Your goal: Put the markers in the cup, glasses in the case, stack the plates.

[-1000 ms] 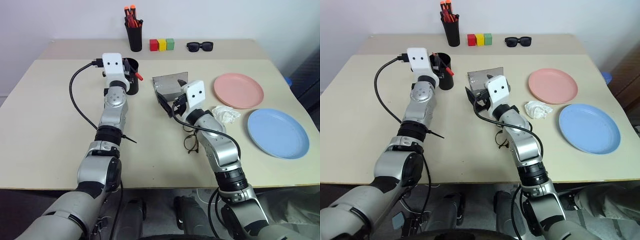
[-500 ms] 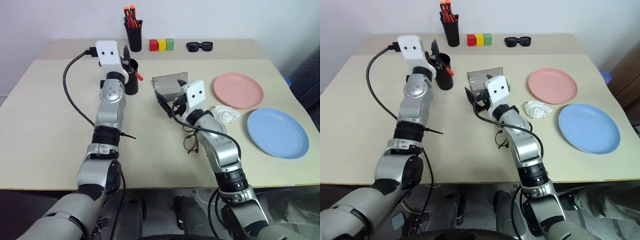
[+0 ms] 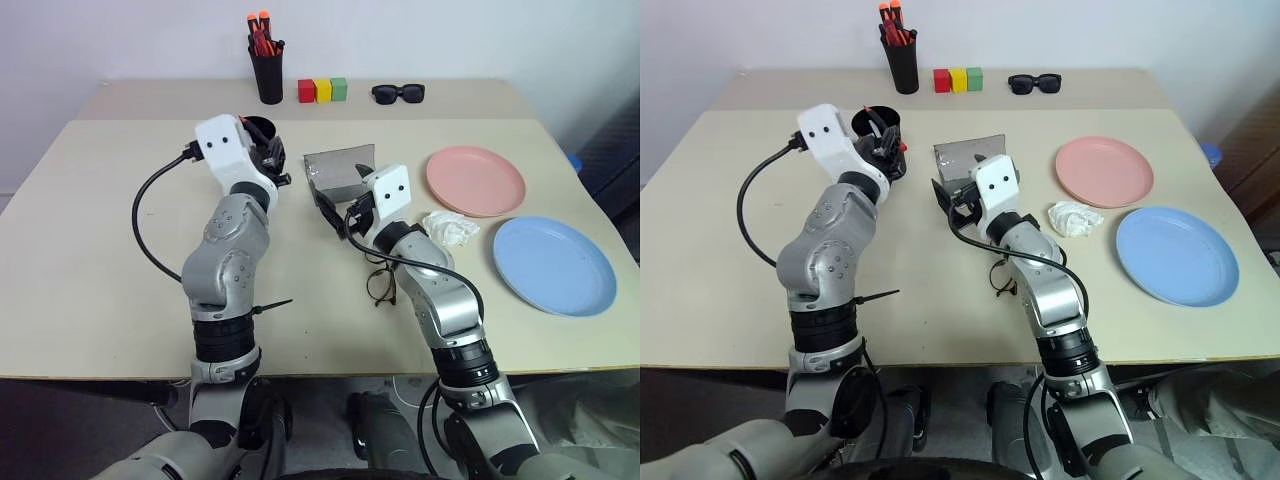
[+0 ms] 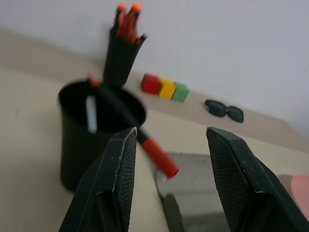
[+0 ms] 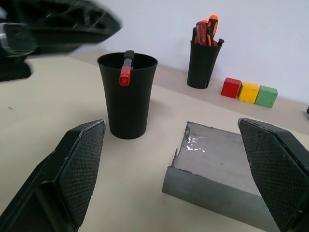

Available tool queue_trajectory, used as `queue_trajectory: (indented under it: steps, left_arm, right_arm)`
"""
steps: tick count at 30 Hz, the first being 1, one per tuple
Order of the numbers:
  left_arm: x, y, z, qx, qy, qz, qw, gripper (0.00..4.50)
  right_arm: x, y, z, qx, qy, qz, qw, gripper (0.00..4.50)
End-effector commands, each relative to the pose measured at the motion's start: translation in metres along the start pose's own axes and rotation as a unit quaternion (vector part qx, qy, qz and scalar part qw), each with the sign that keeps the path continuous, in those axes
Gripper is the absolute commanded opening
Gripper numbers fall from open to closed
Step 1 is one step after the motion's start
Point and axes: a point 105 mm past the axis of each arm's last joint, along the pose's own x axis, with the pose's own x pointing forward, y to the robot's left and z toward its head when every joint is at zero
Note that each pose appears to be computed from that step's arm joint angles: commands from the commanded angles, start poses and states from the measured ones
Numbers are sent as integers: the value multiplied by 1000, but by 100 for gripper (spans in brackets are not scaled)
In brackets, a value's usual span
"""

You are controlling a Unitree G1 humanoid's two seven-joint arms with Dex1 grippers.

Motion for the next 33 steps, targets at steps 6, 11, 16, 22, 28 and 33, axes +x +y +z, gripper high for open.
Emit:
queue_trajectory:
  steps: [6, 11, 16, 22, 28, 33]
  left_arm:
    - [7, 13, -2, -145, 61, -2, 988, 232]
    - [14, 13, -6, -210, 81, -45, 973, 232]
    - [15, 13, -14, -282, 96, -95, 950, 232]
    - [9, 14, -15, -322, 93, -128, 934, 232]
    - [4, 13, -13, -341, 87, -144, 925, 448]
    - [13, 11, -12, -365, 82, -149, 915, 448]
  right_arm:
    - [3, 3, 19, -6, -35, 9, 999, 450]
    - [3, 4, 20, -6, -36, 9, 999, 450]
    - [1, 2, 20, -9, -36, 4, 999, 450]
    - [-2, 2, 19, -11, -34, 2, 999, 450]
    - [-2, 3, 18, -11, -34, 5, 999, 450]
    - [-1, 6, 17, -10, -34, 11, 999, 450]
